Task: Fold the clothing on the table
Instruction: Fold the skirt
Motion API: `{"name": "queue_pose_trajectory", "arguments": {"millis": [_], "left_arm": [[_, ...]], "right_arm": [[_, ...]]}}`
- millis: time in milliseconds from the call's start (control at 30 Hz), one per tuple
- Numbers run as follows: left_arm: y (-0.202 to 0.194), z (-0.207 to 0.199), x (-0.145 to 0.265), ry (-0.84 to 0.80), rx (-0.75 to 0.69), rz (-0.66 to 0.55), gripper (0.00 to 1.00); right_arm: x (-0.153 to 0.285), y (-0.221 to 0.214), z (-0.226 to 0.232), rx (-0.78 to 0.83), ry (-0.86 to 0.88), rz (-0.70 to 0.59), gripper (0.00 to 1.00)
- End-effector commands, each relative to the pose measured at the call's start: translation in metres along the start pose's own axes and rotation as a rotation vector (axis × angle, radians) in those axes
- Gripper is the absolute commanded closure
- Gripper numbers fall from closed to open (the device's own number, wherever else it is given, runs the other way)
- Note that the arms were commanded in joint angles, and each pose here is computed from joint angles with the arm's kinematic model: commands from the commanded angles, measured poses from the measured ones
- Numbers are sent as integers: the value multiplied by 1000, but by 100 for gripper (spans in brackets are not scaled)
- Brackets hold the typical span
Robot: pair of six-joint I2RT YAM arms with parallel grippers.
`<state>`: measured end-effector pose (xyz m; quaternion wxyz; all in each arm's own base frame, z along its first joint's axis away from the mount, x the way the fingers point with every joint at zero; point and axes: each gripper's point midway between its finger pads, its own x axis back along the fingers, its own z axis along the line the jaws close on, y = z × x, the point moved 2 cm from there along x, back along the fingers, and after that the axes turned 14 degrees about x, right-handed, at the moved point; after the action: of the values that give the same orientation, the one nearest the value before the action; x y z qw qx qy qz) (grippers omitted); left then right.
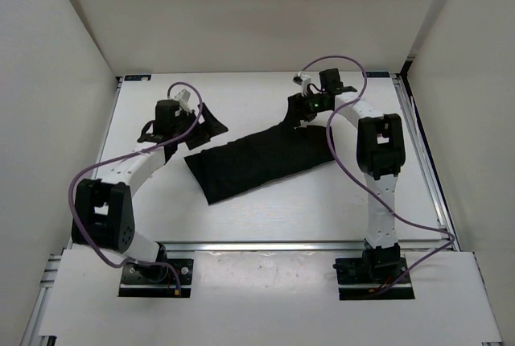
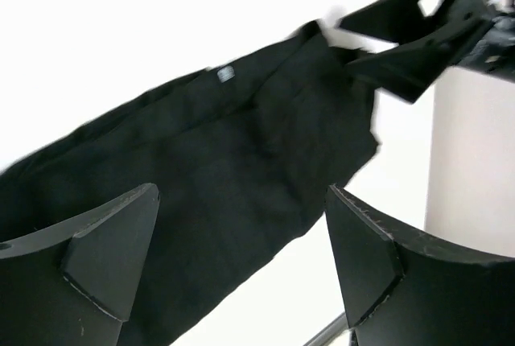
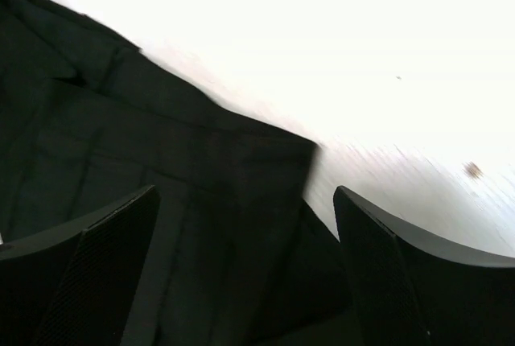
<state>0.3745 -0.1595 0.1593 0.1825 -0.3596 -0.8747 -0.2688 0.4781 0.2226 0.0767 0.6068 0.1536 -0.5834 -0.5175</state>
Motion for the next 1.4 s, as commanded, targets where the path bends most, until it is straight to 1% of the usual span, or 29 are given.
{"name": "queue_pose_trajectory", "arguments": {"millis": [0,67,100,167,200,300,400,600,700,767,900,933,1000,1067,1200,1300,1367], "left_arm": [[-10,28,22,102,-13,-12,6],[-13,49,31,162,4,-57,6],[-14,52,32,168,6,-62,7],[-21,70,35,219,12,-73,8],[-18,73,36,226,23,-89,7],[-25,87,34,261,29,-98,8],[-24,99,31,286,47,-117,8],[-15,103,20,308,53,-136,9],[-12,103,16,313,64,-142,10],[-9,101,13,309,65,-143,17],[-9,106,9,330,72,-143,20],[-11,108,9,335,82,-134,20],[-12,110,9,336,88,-138,22],[-13,113,9,342,92,-134,23],[-16,116,9,344,98,-126,25],[-19,119,9,351,102,-123,25],[-21,119,8,348,96,-113,25]], "right_arm": [[7,9,-17,69,-81,7,7],[8,0,-15,43,-65,16,7],[5,-5,-15,39,-61,22,7],[8,-12,-13,14,-46,31,7],[7,-11,-12,7,-33,16,7],[9,-9,-14,7,-29,17,7],[12,-16,-19,-47,-12,23,6],[11,-19,-9,-70,56,14,7],[6,-15,-1,-77,83,12,9],[4,-15,1,-92,97,8,10],[-1,-12,3,-93,113,-4,9],[-1,-12,3,-93,113,-4,10],[0,-14,-1,-104,110,-6,12],[-1,-14,1,-116,121,-9,13],[0,-15,1,-116,124,-13,19],[0,-14,1,-115,125,-20,26],[0,-13,-2,-111,117,-25,34]]}}
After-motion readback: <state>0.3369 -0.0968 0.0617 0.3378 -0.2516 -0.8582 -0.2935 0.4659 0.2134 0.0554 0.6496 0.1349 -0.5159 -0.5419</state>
